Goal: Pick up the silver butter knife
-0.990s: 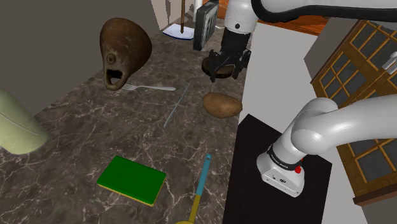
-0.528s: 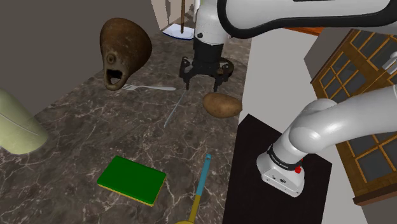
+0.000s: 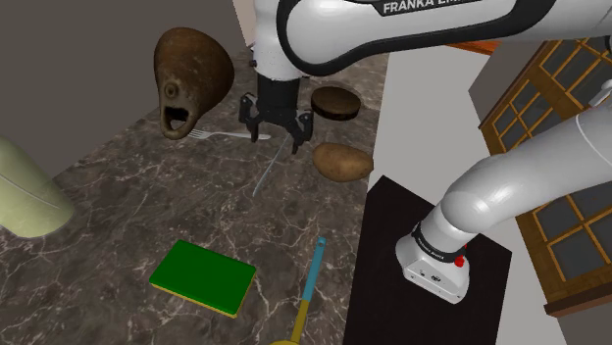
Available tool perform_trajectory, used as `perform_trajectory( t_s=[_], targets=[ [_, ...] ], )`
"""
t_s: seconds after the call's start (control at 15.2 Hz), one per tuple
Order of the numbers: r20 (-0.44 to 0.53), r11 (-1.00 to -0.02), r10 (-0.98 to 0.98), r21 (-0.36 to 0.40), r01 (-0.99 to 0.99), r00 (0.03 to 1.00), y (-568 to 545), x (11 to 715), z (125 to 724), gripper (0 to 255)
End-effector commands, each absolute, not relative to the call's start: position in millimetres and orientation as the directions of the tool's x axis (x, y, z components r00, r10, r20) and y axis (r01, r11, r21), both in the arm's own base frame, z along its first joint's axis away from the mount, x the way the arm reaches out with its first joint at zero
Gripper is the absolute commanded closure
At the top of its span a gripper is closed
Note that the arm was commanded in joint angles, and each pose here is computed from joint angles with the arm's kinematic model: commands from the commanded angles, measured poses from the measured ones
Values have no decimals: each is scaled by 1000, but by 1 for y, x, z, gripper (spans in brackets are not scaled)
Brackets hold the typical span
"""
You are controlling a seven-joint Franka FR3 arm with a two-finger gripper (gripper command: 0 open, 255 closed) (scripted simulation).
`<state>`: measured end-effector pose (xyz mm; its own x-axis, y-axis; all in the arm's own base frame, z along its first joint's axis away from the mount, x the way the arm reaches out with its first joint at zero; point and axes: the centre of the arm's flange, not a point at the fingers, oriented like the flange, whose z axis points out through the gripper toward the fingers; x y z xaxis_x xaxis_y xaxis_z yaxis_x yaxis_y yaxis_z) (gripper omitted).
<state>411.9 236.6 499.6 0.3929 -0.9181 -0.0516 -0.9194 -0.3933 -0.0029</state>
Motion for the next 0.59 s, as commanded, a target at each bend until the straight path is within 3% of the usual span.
perform_trajectory(
  t_s=[0.0,0.4,0.46,0.53],
  targets=[
    [-52,-384,-922,-3,-923,383,239,413,491,0],
    [-52,-384,-922,-3,-923,383,239,413,467,0],
    [-52,-384,-922,-3,-923,383,239,413,467,255],
    [-52,-384,-922,-3,-923,383,238,413,467,255]
  ],
)
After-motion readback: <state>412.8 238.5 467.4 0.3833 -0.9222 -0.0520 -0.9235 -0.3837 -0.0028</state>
